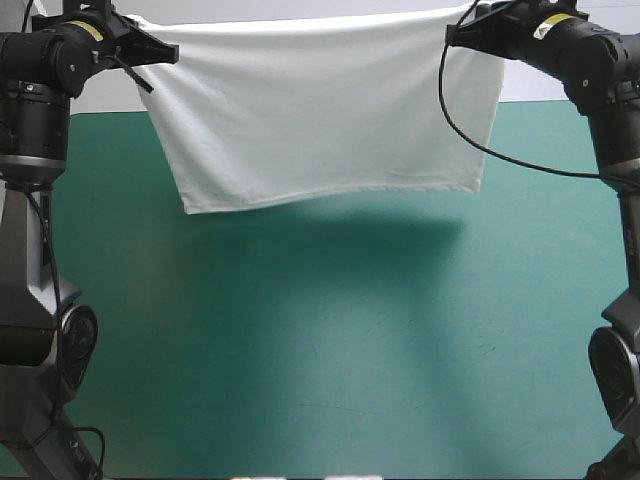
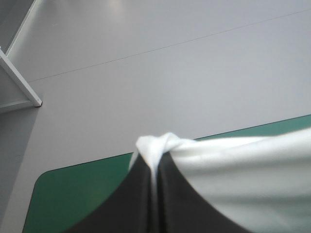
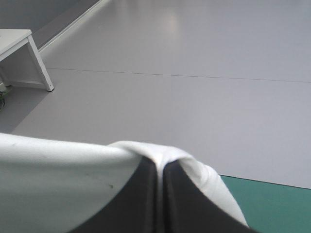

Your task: Fold the cloth

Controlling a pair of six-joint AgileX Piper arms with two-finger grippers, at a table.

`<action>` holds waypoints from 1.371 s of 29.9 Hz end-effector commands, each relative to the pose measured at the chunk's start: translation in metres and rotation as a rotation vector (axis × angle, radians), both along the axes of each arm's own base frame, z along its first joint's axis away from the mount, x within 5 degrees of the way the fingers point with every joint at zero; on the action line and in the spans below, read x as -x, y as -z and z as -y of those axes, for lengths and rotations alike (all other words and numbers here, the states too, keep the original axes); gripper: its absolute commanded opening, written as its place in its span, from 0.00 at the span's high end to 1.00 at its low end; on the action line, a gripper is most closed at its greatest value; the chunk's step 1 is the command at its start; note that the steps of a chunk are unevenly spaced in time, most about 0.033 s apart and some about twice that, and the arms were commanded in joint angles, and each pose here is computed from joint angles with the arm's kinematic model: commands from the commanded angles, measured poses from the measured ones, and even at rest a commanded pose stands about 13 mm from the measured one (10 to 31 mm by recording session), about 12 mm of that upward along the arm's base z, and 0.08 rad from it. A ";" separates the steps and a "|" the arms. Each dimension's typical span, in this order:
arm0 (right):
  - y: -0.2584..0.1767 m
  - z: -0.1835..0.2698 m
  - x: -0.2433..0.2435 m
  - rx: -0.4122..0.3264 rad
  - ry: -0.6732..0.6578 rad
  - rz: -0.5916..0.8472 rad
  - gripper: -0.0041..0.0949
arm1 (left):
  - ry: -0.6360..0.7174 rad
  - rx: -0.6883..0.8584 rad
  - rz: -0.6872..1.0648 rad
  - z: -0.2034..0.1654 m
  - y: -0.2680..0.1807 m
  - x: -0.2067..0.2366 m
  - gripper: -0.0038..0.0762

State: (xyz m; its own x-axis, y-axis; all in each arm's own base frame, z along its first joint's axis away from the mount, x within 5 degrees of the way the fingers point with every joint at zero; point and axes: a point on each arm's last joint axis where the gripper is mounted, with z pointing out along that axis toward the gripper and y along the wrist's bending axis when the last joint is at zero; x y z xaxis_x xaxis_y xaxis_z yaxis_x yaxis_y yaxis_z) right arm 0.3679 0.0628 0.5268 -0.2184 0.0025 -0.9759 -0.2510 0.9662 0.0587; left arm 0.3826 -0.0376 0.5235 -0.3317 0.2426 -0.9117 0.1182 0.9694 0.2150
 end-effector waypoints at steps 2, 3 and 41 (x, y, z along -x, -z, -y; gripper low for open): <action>-0.022 0.004 0.004 0.010 0.018 0.101 0.98 | 0.015 0.037 0.112 -0.001 -0.018 0.004 0.96; -0.012 0.004 -0.004 0.021 0.023 0.056 0.98 | 0.029 0.043 0.089 0.001 -0.011 -0.003 0.96; 0.241 0.017 0.143 0.180 -0.094 -1.151 0.98 | 0.073 0.051 -0.988 -0.002 0.230 0.134 0.96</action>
State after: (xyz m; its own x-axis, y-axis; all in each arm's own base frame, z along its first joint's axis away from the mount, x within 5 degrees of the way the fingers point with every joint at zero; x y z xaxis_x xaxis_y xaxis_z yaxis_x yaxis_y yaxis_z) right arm 0.2375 0.0483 0.2812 -0.9666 -0.1810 -0.1813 -0.2102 0.9649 0.1575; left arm 0.2683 -0.0400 0.2895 -0.9436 0.2578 -0.2076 0.2803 0.9560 -0.0868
